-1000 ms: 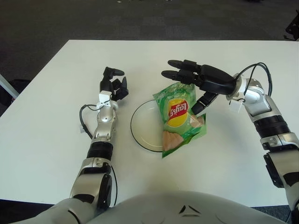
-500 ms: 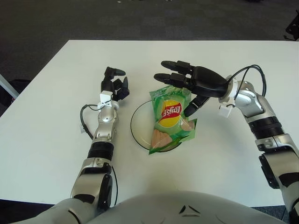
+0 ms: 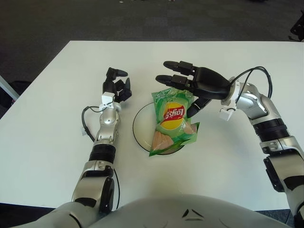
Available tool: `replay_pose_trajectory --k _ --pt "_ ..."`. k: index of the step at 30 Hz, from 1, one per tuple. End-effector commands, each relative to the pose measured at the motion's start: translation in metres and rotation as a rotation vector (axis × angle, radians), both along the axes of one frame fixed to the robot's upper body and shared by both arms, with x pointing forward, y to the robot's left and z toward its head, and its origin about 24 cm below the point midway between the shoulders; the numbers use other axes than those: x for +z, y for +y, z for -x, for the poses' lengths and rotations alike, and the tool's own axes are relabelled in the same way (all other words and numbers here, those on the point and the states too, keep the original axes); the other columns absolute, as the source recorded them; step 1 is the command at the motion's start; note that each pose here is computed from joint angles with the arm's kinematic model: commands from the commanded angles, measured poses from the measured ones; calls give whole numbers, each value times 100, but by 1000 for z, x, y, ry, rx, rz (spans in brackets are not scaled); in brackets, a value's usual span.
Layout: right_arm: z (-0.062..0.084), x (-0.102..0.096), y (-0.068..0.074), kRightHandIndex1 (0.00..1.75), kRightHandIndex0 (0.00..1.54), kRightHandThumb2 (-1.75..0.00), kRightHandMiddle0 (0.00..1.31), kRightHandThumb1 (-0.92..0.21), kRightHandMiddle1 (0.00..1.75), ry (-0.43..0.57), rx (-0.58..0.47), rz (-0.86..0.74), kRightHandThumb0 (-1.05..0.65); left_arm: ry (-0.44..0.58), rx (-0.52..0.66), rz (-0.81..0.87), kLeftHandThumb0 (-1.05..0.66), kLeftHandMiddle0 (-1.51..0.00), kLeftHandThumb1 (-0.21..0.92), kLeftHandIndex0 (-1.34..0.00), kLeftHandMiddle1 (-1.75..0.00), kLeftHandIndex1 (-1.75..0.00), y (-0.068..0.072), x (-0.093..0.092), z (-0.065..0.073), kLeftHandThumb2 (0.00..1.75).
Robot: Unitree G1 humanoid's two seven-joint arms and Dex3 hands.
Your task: Put the snack into the plate.
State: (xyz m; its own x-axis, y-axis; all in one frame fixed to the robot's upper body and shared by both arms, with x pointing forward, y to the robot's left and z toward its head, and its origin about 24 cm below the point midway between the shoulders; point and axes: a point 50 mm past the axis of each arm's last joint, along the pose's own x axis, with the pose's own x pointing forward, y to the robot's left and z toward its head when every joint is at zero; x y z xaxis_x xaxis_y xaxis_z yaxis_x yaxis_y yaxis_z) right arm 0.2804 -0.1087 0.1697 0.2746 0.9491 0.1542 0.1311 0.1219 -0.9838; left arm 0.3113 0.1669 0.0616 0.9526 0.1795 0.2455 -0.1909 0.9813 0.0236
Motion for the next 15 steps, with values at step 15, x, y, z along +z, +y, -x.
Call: replay_pose_trajectory --k 15 --pt "-4 3 15 0 0 -28 16 -89 4 -334 124 208 -1 -20 0 -2 -37 -89 72 -32 -175 -175 1 2 0 78"
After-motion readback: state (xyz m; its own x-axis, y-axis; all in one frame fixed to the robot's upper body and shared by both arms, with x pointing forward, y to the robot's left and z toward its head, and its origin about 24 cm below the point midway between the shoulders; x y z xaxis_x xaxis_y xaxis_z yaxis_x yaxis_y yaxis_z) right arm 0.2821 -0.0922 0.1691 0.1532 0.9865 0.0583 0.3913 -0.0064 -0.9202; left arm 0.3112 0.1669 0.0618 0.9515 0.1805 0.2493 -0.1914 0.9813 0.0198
